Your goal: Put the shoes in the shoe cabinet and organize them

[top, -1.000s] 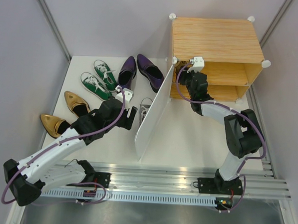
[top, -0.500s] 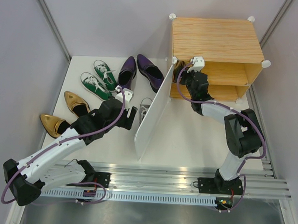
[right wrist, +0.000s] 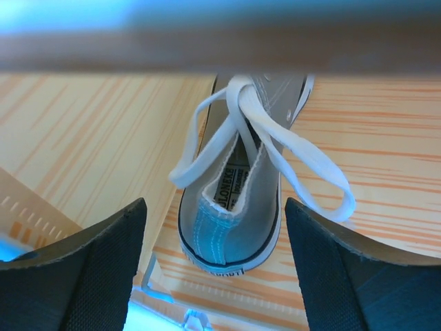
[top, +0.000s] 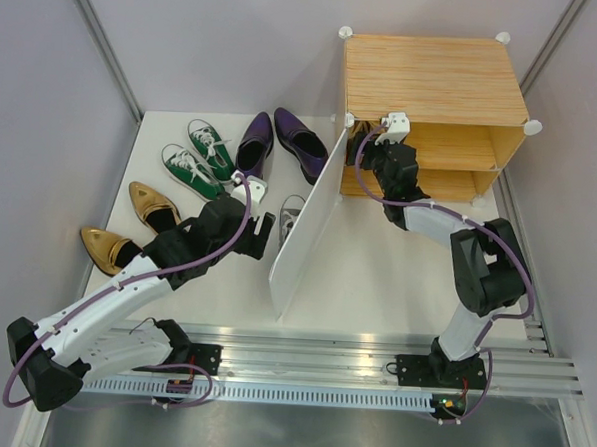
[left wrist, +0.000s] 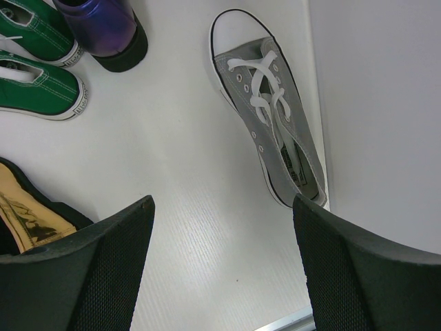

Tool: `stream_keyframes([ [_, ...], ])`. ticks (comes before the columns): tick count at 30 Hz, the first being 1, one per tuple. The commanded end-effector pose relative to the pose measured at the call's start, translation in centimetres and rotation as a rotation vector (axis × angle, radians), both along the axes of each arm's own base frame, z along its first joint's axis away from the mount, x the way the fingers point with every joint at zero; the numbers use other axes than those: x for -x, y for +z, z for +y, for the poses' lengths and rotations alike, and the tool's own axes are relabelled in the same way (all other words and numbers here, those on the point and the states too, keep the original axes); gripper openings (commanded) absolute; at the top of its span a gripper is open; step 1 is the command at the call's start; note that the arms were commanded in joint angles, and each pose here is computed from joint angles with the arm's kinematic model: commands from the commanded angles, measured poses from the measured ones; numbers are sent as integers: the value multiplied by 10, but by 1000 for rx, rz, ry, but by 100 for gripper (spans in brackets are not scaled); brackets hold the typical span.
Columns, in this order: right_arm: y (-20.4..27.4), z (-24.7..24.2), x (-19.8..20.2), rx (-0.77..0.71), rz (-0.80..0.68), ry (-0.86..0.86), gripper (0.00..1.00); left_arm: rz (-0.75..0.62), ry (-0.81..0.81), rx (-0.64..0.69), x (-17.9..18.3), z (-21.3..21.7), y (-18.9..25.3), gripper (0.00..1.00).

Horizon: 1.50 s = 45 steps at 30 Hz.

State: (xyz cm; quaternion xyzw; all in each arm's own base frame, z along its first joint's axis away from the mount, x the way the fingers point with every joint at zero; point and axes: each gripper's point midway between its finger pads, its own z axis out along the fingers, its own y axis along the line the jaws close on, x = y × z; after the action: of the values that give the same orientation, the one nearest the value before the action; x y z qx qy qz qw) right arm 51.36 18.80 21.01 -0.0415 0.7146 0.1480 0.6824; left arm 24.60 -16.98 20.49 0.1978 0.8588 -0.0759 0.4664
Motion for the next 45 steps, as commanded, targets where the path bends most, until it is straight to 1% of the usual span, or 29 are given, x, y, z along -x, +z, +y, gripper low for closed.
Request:
stream_keyframes([
  [1, 11, 5, 13, -5, 25, 50, 86, -35, -23, 3, -5, -3, 8, 84],
  [3, 21, 3, 18, -1, 16, 52, 93, -37, -18, 6, -5, -3, 9, 84],
  [5, 35, -2, 26, 6, 6, 46, 98, -46, -7, 7, -5, -1, 11, 84],
  [11, 47, -28, 50, 38, 62, -39, 98, -82, 46, 14, -7, 9, 20, 84],
  [12, 34, -35, 59, 40, 87, -62, 98, -93, 56, 17, -8, 11, 23, 84],
  [13, 45, -42, 69, 10, 66, -75, 98, -106, 78, 13, -9, 16, 25, 84],
  [14, 43, -47, 76, 1, 70, -84, 98, -111, 88, 12, -9, 18, 25, 84],
  [15, 26, -54, 86, 2, 102, -101, 98, -115, 96, 11, -10, 19, 26, 84],
  [16, 35, -60, 97, -13, 84, -110, 98, -120, 110, 5, -11, 21, 26, 84],
  [17, 32, -62, 105, -35, 98, -117, 98, -118, 115, 2, -11, 22, 24, 84],
  [18, 19, -68, 115, -35, 126, -128, 98, -119, 117, -15, -13, 23, 21, 84],
  [19, 23, -73, 126, -61, 131, -139, 97, -113, 149, -58, -18, 28, 13, 84],
  [21, 7, -79, 141, -69, 168, -156, 94, -92, 240, -103, -24, 42, 7, 85],
  [22, 11, -83, 149, -86, 160, -159, 93, -63, 284, -117, -30, 51, 0, 88],
  [23, 0, -86, 157, -97, 181, -166, 91, -43, 301, -105, -33, 54, -3, 90],
  [24, -1, -86, 161, -107, 182, -162, 90, 0, 290, -56, -34, 50, -9, 90],
  [25, -5, -87, 169, -122, 187, -159, 87, 29, 324, -32, -41, 58, -12, 90],
  [27, -2, -88, 177, -143, 178, -155, 86, 99, 293, 52, -43, 49, -18, 90],
  [28, -4, -89, 180, -148, 186, -152, 86, 126, 300, 84, -46, 51, -21, 91],
  [29, -10, -89, 183, -152, 197, -151, 86, 157, 272, 115, -47, 43, -25, 91],
  [30, -11, -89, 184, -157, 197, -149, 85, 192, 212, 177, -44, 28, -24, 91],
  [32, -14, -89, 186, -161, 205, -148, 85, 222, 157, 229, -41, 14, -27, 91],
  [33, -16, -89, 186, -165, 213, -149, 85, 253, 88, 293, -37, -4, -29, 91],
  [35, -19, -89, 187, -169, 222, -151, 85, 313, 60, 330, -34, -16, -40, 90],
  [39, -27, -92, 189, -166, 235, -164, 85, 380, 49, 348, -35, -26, -49, 88],
  [40, -31, -92, 190, -161, 241, -168, 84, 398, 52, 346, -36, -28, -54, 86],
  [43, -30, -98, 192, -163, 227, -190, 85, 441, 92, 353, -38, -29, -63, 85],
  [44, -29, -99, 192, -165, 221, -194, 84, 460, 106, 378, -39, -33, -64, 85],
  [45, -26, -100, 191, -170, 211, -195, 85, 488, 86, 405, -35, -39, -67, 85],
])
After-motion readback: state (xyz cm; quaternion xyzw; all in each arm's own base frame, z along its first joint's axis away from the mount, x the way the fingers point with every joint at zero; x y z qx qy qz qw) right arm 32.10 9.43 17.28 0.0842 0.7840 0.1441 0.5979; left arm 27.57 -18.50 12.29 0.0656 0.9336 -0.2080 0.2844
